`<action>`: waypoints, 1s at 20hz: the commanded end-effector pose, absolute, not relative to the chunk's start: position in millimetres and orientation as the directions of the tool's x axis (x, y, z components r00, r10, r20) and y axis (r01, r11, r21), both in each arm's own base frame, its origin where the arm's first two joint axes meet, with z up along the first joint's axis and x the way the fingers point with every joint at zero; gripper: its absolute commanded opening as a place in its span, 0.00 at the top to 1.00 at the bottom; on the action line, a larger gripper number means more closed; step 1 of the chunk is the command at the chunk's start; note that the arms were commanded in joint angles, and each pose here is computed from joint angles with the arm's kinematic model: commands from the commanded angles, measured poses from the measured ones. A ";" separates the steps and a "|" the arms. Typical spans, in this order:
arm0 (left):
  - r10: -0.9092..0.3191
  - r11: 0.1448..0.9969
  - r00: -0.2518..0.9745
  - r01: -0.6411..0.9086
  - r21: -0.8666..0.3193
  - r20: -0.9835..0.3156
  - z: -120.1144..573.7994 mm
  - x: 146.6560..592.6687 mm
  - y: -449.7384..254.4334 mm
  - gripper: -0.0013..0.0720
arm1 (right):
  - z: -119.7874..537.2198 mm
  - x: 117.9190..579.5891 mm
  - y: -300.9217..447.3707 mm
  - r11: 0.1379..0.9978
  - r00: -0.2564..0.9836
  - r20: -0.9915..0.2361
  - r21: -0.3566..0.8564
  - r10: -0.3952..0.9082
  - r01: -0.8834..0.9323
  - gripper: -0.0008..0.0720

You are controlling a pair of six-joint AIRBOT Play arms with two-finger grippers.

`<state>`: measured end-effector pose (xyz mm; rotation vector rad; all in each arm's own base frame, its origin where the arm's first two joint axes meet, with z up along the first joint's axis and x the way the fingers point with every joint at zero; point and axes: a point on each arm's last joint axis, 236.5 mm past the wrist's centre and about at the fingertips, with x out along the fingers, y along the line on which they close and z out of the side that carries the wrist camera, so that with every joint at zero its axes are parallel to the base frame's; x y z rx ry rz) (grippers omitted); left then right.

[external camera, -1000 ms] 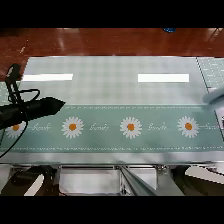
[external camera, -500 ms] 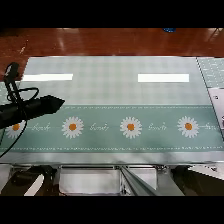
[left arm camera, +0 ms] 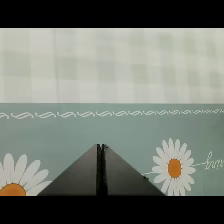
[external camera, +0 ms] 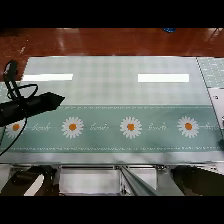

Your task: Fold the shirts.

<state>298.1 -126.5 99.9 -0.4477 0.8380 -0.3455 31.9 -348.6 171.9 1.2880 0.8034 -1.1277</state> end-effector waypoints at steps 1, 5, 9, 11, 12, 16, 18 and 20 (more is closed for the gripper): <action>-0.449 0.852 0.646 0.101 -0.514 -0.617 97.9 312.5 -124.5 0.95 | 177.6 54.8 -354.8 -0.051 0.410 -0.891 0.427 -0.195 0.903 0.46; -0.470 0.816 0.673 0.085 -0.571 -0.571 106.8 332.2 -131.0 0.95 | 200.8 162.5 -340.4 0.264 0.596 -0.793 0.553 -0.126 0.790 0.96; -0.478 0.832 0.737 0.206 -0.514 -0.478 173.6 365.0 -134.6 0.95 | 223.1 303.6 -267.6 0.583 0.701 -0.713 0.585 0.037 0.564 0.96; -0.506 0.823 0.756 0.278 -0.496 -0.416 227.9 388.0 -146.1 0.95 | 234.2 379.6 -192.8 0.732 0.729 -0.667 0.571 0.151 0.371 0.96; -0.538 0.817 0.741 0.342 -0.464 -0.401 252.0 395.7 -159.7 0.95 | 238.5 411.9 -141.7 0.797 0.728 -0.649 0.550 0.221 0.249 0.96; -0.540 0.835 0.580 0.462 -0.300 -0.610 240.4 399.4 -201.4 0.95 | 197.8 443.9 22.9 0.985 0.567 -0.806 0.154 0.168 -0.073 0.96; -0.398 0.893 0.502 0.404 -0.199 -0.768 181.8 392.8 -186.6 0.95 | 166.7 433.4 56.8 0.993 0.508 -0.861 -0.047 0.014 -0.107 0.96; -0.257 0.946 0.431 0.295 -0.134 -0.865 116.0 385.5 -159.7 0.95 | 111.9 411.9 91.2 0.988 0.399 -0.917 -0.063 -0.002 -0.140 0.96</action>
